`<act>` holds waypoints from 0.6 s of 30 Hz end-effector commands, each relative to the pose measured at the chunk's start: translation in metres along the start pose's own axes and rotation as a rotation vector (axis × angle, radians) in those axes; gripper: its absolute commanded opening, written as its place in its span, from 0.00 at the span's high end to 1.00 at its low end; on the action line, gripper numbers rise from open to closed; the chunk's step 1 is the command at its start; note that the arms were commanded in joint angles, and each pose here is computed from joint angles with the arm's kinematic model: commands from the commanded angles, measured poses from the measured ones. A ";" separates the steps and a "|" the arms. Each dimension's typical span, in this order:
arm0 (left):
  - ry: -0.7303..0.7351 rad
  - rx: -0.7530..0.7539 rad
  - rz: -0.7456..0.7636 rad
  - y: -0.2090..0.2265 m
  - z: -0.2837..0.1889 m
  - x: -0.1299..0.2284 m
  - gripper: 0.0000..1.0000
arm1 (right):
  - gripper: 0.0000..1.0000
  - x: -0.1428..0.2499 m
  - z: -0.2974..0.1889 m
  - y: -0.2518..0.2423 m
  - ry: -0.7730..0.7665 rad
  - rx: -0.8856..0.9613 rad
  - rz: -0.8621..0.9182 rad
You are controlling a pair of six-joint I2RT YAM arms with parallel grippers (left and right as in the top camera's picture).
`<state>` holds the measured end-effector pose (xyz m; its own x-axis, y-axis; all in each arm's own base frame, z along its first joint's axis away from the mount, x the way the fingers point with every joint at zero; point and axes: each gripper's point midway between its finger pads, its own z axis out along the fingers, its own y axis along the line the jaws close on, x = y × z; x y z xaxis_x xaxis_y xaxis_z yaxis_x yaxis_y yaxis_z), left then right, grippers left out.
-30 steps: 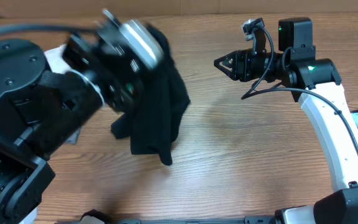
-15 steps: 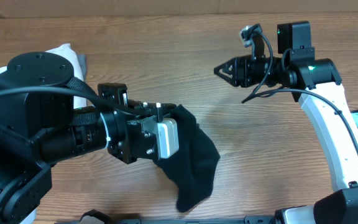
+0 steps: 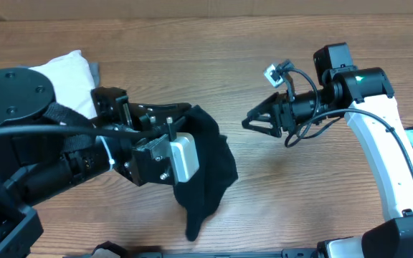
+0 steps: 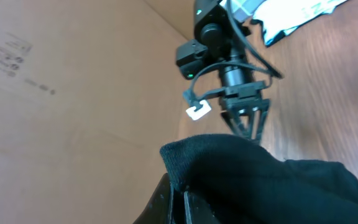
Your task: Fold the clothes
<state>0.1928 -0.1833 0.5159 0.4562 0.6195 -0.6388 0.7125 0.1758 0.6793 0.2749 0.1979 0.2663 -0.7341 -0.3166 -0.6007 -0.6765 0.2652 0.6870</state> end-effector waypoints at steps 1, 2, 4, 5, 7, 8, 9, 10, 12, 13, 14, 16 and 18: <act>0.002 -0.069 0.029 0.010 -0.013 -0.006 0.96 | 0.40 -0.008 -0.004 0.026 -0.053 -0.086 -0.157; 0.000 -0.072 0.029 0.010 -0.013 -0.006 0.96 | 0.39 -0.008 -0.004 0.032 -0.061 -0.115 -0.173; -0.003 -0.079 0.029 0.012 -0.013 -0.007 0.96 | 0.37 -0.006 0.001 0.044 -0.062 -0.163 -0.206; -0.005 -0.083 0.024 0.013 -0.014 -0.007 0.96 | 0.36 -0.004 0.004 0.048 -0.052 -0.175 -0.218; -0.006 -0.090 0.023 0.015 -0.014 -0.008 0.96 | 0.36 0.001 0.015 0.056 -0.017 -0.197 -0.234; -0.006 -0.091 0.024 0.015 -0.014 -0.008 0.96 | 0.36 0.003 0.020 0.060 -0.004 -0.212 -0.246; -0.007 -0.093 0.021 0.015 -0.014 -0.008 0.96 | 0.35 0.004 0.025 0.065 0.009 -0.227 -0.259; -0.008 -0.094 0.018 0.016 -0.014 -0.008 0.96 | 0.33 0.006 0.031 0.070 0.025 -0.240 -0.280; -0.006 -0.094 0.014 0.016 -0.014 -0.008 0.96 | 0.34 0.012 0.041 0.072 0.067 -0.234 -0.315; -0.005 -0.095 0.010 0.016 -0.014 -0.008 0.96 | 0.39 0.015 0.045 0.071 0.093 -0.220 -0.324; -0.004 -0.095 0.004 0.016 -0.014 -0.008 0.96 | 0.47 0.018 0.049 0.069 0.118 -0.203 -0.330; 0.008 -0.104 -0.006 0.017 -0.014 -0.005 0.96 | 0.61 0.022 0.052 0.066 0.146 -0.182 -0.337; 0.028 -0.120 -0.017 0.020 -0.014 -0.002 0.96 | 0.75 0.024 0.052 0.059 0.165 -0.145 -0.319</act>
<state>0.2014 -0.1786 0.5237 0.4438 0.6376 -0.6297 0.6786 0.2198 0.7009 0.2106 0.2575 0.2725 -0.4859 -0.4780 -0.7317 -0.8186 -0.0444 0.5726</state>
